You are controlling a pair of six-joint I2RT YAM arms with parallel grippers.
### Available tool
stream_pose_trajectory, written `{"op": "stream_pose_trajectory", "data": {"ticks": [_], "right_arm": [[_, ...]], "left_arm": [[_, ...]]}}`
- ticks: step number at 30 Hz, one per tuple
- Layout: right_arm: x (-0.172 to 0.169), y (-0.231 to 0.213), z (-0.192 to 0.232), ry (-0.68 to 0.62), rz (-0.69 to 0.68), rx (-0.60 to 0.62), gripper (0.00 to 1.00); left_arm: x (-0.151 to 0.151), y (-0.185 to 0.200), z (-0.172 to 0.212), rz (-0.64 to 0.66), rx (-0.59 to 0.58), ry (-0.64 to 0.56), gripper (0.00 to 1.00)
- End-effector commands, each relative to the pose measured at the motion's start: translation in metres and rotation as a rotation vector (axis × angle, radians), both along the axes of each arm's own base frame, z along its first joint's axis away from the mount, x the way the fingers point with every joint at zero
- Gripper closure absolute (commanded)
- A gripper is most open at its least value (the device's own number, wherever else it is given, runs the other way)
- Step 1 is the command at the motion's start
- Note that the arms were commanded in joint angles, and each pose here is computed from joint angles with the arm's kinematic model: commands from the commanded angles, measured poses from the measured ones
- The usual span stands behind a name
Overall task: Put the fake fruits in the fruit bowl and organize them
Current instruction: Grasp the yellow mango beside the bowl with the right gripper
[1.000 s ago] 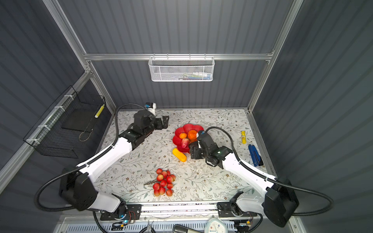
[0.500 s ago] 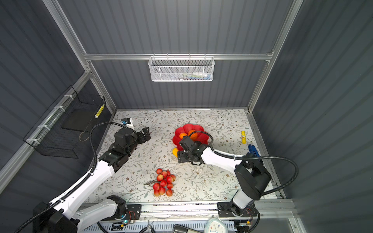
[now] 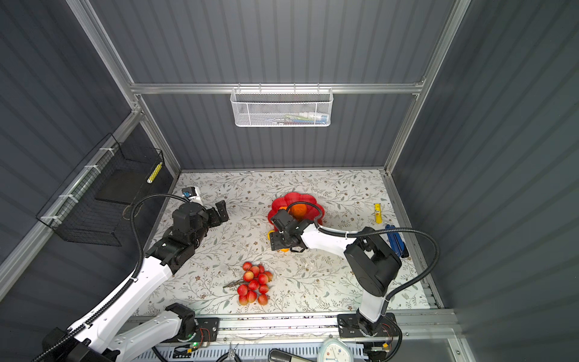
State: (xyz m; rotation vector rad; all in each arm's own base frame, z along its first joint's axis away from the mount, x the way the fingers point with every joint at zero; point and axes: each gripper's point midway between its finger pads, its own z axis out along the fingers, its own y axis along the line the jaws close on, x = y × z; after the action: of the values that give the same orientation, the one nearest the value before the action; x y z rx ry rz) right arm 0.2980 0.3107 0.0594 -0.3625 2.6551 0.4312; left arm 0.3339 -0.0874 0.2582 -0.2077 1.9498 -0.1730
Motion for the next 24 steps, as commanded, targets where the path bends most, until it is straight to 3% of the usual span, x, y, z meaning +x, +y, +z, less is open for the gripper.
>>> {"op": "stream_pose_trajectory", "data": {"ticks": [1, 21, 24], "right_arm": [[0.004, 0.008, 0.000, 0.000, 0.020, 0.004, 0.28], [-0.007, 0.029, -0.024, 0.036, 0.096, -0.066, 0.34], [-0.011, 0.031, -0.026, 0.043, 0.100, -0.063, 0.40]], "left_arm": [[-0.006, 0.008, -0.004, 0.019, 0.039, 0.010, 0.00], [-0.016, 0.017, -0.005, 0.038, 0.048, 0.002, 0.00], [-0.017, 0.017, -0.005, 0.039, 0.041, 0.003, 0.00]]}}
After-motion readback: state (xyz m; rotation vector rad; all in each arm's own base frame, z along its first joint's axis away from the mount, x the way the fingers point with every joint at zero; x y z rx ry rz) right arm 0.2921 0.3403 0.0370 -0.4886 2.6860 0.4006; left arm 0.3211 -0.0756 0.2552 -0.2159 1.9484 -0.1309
